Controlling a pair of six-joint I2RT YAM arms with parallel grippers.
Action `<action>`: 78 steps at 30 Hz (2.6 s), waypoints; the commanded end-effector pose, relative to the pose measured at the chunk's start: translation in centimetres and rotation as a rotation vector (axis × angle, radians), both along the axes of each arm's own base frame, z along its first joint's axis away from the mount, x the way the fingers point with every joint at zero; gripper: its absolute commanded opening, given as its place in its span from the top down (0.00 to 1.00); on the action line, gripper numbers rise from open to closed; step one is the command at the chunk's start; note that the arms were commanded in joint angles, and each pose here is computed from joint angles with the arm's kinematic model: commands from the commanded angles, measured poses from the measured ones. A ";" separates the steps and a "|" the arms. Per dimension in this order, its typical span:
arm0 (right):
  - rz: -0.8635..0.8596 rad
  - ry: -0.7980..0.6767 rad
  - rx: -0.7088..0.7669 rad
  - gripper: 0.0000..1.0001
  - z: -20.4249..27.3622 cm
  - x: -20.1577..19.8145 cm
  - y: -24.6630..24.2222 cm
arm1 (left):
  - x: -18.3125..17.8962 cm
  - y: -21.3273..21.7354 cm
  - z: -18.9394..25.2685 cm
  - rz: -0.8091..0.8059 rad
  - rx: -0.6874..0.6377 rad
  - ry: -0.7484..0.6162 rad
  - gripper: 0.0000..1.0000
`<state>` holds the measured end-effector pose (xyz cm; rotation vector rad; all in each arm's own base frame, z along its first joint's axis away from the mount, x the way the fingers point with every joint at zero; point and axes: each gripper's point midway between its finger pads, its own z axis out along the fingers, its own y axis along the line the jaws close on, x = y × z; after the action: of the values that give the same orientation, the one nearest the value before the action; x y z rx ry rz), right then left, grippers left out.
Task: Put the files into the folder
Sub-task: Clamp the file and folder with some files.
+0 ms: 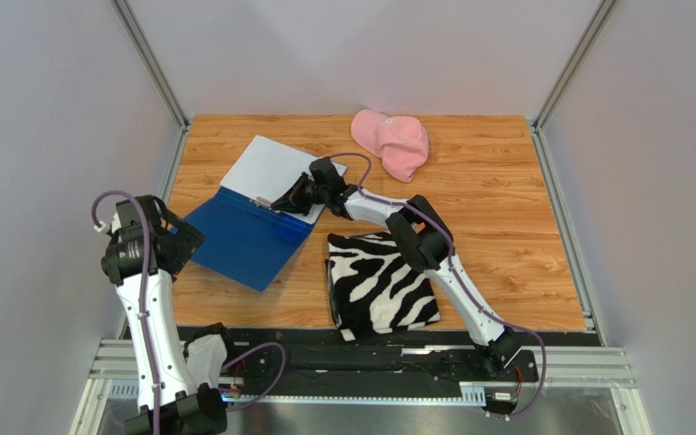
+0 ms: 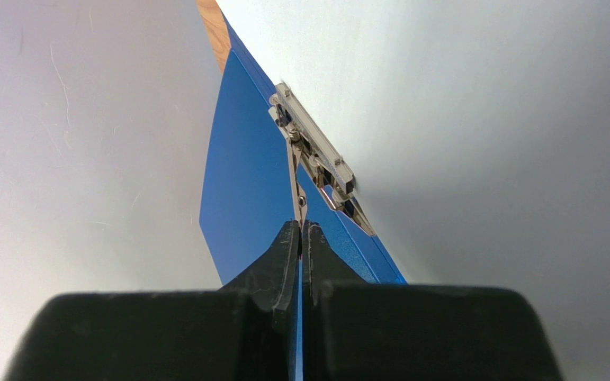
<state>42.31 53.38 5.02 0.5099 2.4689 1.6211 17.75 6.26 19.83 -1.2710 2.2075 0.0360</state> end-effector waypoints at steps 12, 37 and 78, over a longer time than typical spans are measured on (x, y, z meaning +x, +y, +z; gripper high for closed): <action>-0.102 0.074 -0.125 1.00 -4.0 1.5 -2.7 | 5.6 -2.6 -6.2 0.065 -0.308 -0.266 0.01; -0.026 -0.035 -0.195 1.00 -3.6 0.6 -3.5 | 6.3 -0.3 -3.8 -0.083 -0.113 -0.227 1.00; 0.150 -0.218 -0.538 1.00 -8.4 -10.2 -5.7 | 4.6 1.9 0.1 -0.361 0.200 0.035 1.00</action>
<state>32.71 53.51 4.10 -0.0400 2.4921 1.2643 22.09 5.44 17.51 -0.9061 2.4195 -0.1448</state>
